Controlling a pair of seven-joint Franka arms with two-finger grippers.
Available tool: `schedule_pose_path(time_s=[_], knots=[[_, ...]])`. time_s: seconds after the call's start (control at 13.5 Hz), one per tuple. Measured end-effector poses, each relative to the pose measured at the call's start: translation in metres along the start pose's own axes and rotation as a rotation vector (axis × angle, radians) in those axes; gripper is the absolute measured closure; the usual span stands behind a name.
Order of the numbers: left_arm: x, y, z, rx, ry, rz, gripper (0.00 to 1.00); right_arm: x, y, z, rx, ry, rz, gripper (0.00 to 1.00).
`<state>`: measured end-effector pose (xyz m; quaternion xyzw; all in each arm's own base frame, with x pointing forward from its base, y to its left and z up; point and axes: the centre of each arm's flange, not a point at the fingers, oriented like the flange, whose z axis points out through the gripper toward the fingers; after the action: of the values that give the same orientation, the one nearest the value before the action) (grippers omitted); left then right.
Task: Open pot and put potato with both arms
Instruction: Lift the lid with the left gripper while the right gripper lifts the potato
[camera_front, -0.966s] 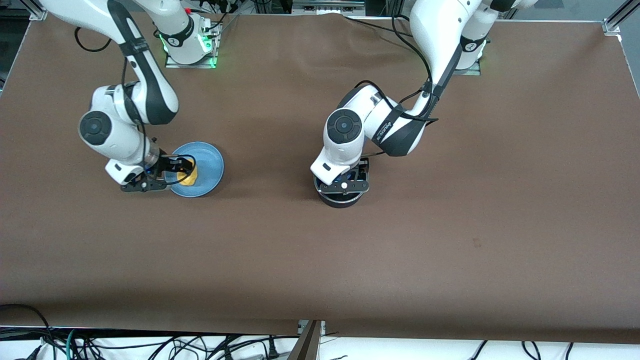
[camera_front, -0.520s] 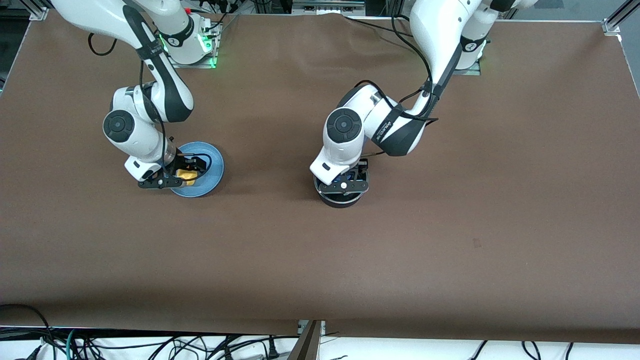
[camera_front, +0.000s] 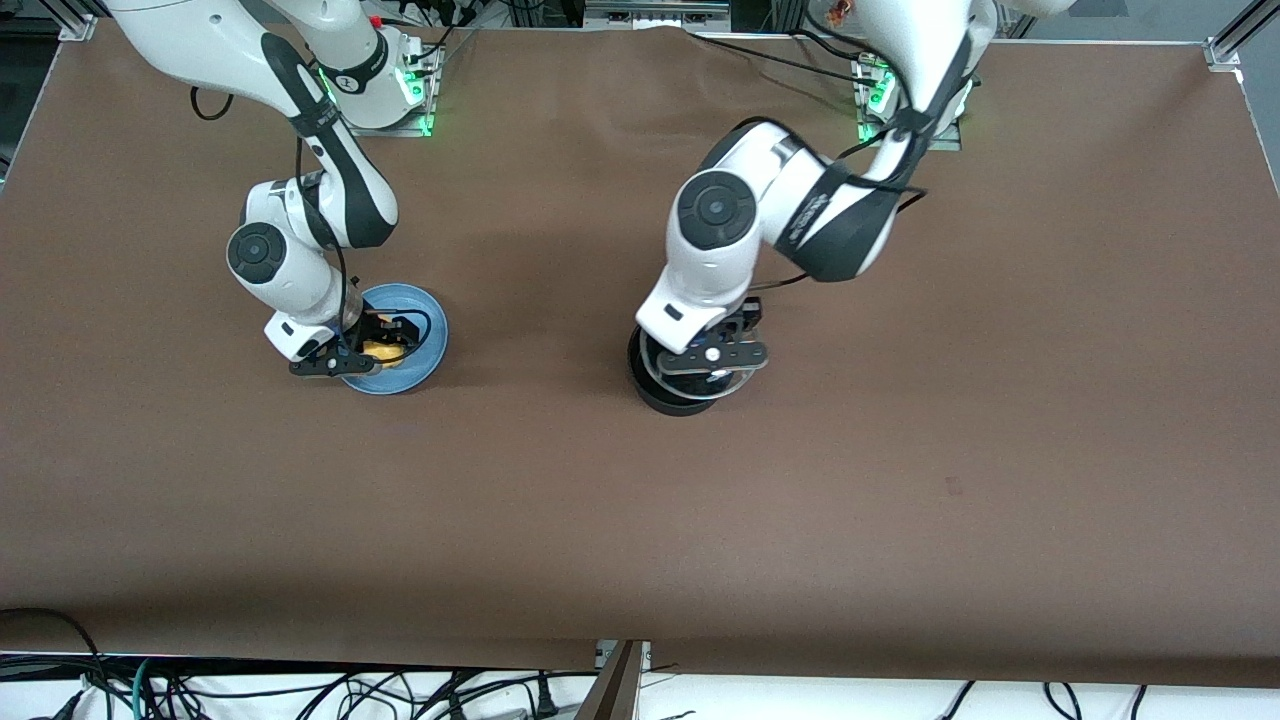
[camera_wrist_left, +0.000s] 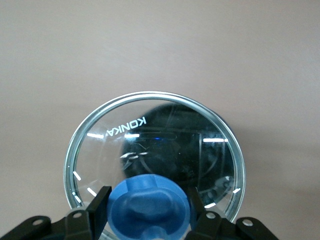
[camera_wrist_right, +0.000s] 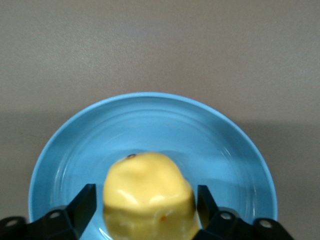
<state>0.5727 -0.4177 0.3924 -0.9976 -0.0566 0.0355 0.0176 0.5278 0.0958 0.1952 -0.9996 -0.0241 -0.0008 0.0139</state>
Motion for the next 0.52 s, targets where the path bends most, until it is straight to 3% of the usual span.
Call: schedule_pose_path(time_s=[0.07,0.22,0.52], knots=[[0.009,-0.019,-0.015,0.004,-0.004,-0.027,0.34,0.000,0.000,0.001,0.000,-0.001,0.000,0.12],[0.034,-0.066,-0.036,0.007,-0.012,-0.048,0.34,0.001,0.000,-0.002,0.000,0.004,0.000,0.29],[0.077,-0.171,-0.036,0.049,-0.131,0.059,0.34,0.015,-0.024,-0.033,0.006,-0.035,0.011,0.29]])
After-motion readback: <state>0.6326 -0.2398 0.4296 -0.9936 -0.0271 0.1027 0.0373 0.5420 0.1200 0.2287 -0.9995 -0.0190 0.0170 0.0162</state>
